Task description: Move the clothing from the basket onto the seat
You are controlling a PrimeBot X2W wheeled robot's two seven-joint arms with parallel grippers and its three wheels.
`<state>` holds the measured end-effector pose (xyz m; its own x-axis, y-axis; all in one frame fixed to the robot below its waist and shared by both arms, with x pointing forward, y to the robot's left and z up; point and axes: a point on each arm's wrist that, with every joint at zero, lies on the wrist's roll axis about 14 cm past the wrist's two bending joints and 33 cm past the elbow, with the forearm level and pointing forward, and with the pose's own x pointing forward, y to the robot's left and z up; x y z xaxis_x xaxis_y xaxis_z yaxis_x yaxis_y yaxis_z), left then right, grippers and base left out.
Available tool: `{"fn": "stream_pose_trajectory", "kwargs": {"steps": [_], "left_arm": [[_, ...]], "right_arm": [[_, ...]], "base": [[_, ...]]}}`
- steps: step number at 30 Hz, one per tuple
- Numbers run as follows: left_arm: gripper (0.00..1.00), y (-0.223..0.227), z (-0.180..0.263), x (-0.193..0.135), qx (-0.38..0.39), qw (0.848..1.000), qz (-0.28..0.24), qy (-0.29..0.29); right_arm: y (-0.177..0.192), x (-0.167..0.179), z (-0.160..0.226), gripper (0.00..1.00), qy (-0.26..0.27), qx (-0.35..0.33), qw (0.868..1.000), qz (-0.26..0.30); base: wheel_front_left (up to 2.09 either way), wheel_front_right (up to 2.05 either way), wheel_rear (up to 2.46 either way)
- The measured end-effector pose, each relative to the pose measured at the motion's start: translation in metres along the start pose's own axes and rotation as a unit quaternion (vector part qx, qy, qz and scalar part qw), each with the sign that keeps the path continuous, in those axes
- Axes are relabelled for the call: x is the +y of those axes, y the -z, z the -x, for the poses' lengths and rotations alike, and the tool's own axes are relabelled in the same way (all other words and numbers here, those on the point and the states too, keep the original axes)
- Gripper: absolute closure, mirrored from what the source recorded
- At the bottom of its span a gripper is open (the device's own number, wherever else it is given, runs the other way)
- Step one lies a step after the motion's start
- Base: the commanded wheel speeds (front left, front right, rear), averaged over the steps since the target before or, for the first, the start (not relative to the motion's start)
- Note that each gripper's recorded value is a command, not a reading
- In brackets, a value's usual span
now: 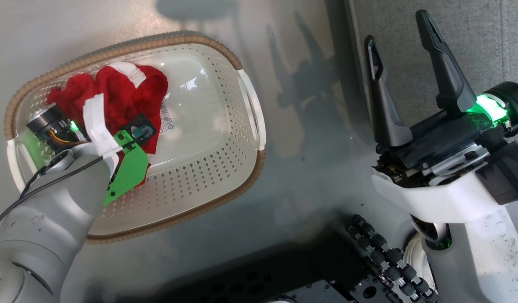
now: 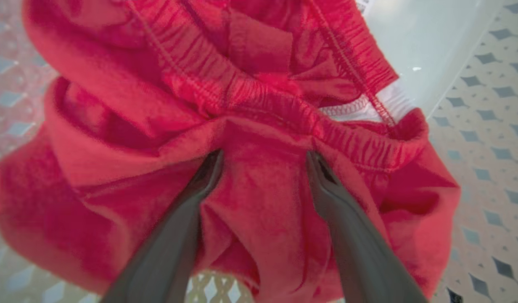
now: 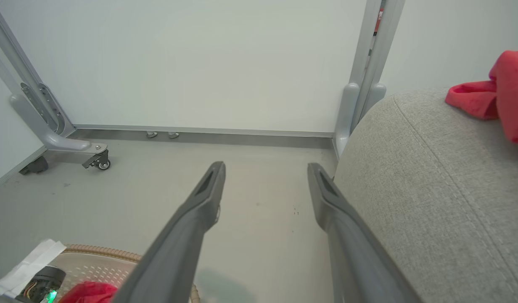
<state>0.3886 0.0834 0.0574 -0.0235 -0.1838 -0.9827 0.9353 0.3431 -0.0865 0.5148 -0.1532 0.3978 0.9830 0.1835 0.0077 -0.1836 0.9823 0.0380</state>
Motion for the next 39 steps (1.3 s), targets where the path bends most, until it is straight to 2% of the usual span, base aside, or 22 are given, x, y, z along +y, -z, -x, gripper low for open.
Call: {"fn": "stream_pose_trajectory", "kwargs": {"steps": [5, 6, 7, 8, 19, 30, 39], "left_arm": [[0.00, 0.011, -0.006, -0.008, 0.033, 0.999, -0.012, 0.010], [0.15, 0.012, -0.006, -0.009, 0.037, 0.999, -0.010, 0.012], [0.92, 0.013, -0.007, -0.011, 0.041, 0.999, -0.014, 0.013], [1.00, 0.015, -0.007, -0.011, 0.046, 0.999, -0.017, 0.013], [1.00, 0.001, 0.000, -0.016, 0.037, 0.999, -0.024, 0.009], [1.00, -0.053, 0.042, -0.009, -0.058, 0.998, -0.033, -0.019], [1.00, -0.097, 0.101, -0.014, -0.160, 0.986, -0.026, -0.045]], "right_arm": [[0.008, 0.001, 0.001, 0.00, -0.002, 0.008, 1.000, 0.005], [0.009, 0.001, 0.001, 0.00, -0.002, 0.009, 1.000, 0.008], [0.010, 0.002, 0.000, 0.00, -0.004, 0.010, 1.000, 0.012], [0.010, 0.002, 0.000, 0.00, -0.005, 0.009, 1.000, 0.014], [0.006, 0.005, -0.001, 0.00, -0.009, 0.005, 1.000, 0.018], [-0.024, 0.009, 0.003, 0.00, -0.009, -0.016, 1.000, 0.019], [-0.053, 0.012, 0.018, 0.00, -0.004, -0.028, 0.999, 0.019]], "base": [[0.00, 0.00, 0.00], [0.00, 0.00, 0.00], [0.00, 0.00, 0.00], [0.00, 0.00, 0.00], [0.00, 0.00, 0.00], [0.00, 0.00, 0.00], [0.00, 0.00, 0.00]]}}
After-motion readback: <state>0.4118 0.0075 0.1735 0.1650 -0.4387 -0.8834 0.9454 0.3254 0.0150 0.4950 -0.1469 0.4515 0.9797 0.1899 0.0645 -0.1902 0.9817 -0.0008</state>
